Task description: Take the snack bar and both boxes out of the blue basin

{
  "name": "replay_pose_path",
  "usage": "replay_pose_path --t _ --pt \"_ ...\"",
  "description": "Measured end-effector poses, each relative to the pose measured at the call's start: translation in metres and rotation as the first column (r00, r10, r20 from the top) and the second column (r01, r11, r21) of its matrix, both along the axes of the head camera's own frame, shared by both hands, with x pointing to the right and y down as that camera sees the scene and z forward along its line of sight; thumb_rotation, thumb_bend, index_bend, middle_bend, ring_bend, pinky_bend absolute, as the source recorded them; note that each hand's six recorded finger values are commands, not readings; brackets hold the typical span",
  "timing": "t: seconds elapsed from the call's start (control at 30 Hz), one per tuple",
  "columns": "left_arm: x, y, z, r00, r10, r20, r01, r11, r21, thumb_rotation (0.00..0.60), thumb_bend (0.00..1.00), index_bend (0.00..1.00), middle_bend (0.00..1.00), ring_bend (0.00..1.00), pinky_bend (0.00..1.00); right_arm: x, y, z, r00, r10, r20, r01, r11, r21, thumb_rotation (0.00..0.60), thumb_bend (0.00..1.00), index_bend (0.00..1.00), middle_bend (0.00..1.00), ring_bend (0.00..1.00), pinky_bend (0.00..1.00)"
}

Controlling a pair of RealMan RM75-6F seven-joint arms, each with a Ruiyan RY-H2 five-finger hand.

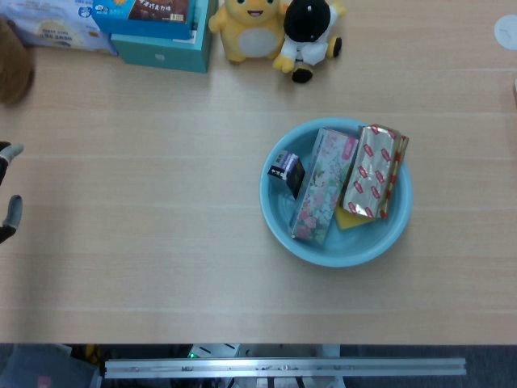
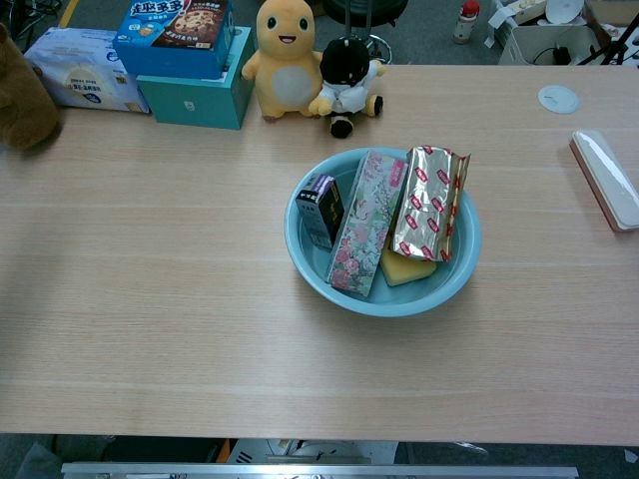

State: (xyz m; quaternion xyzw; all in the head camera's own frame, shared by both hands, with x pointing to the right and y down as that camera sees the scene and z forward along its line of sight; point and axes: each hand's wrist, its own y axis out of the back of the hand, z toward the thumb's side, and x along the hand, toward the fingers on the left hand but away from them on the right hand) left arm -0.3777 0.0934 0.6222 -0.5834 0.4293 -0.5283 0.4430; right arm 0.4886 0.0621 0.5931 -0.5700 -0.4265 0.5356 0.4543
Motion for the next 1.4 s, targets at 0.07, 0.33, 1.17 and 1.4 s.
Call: replay_pose_path --t 0.07,0.33,1.17,1.4 --pt "-0.001 0.0 0.001 1.0 -0.004 -0.001 0.004 1.0 -0.004 0.6 0.44 0.19 0.22 0.15 0.15 -0.001 0.0 0.001 1.0 -0.006 0.001 0.006 1.0 -0.005 0.6 0.09 0.48 0.41 0.42 0.52" --pt "-0.002 0.002 -0.001 1.0 -0.008 -0.006 0.008 1.0 0.008 0.6 0.44 0.19 0.22 0.15 0.15 -0.013 -0.006 0.003 0.998 -0.057 0.015 0.057 0.998 -0.016 0.6 0.09 0.48 0.41 0.42 0.52" --pt "-0.029 0.02 -0.004 0.996 -0.088 -0.027 0.088 0.996 -0.02 0.6 0.44 0.19 0.22 0.15 0.15 -0.142 -0.093 0.064 0.901 -0.431 -0.055 0.406 0.88 -0.246 0.6 0.0 0.22 0.31 0.3 0.52" --pt "-0.033 0.021 0.0 0.994 -0.1 -0.034 0.098 0.994 -0.041 0.6 0.44 0.19 0.22 0.15 0.15 -0.183 -0.109 0.097 0.864 -0.497 -0.085 0.455 0.841 -0.293 0.6 0.0 0.22 0.31 0.3 0.52"
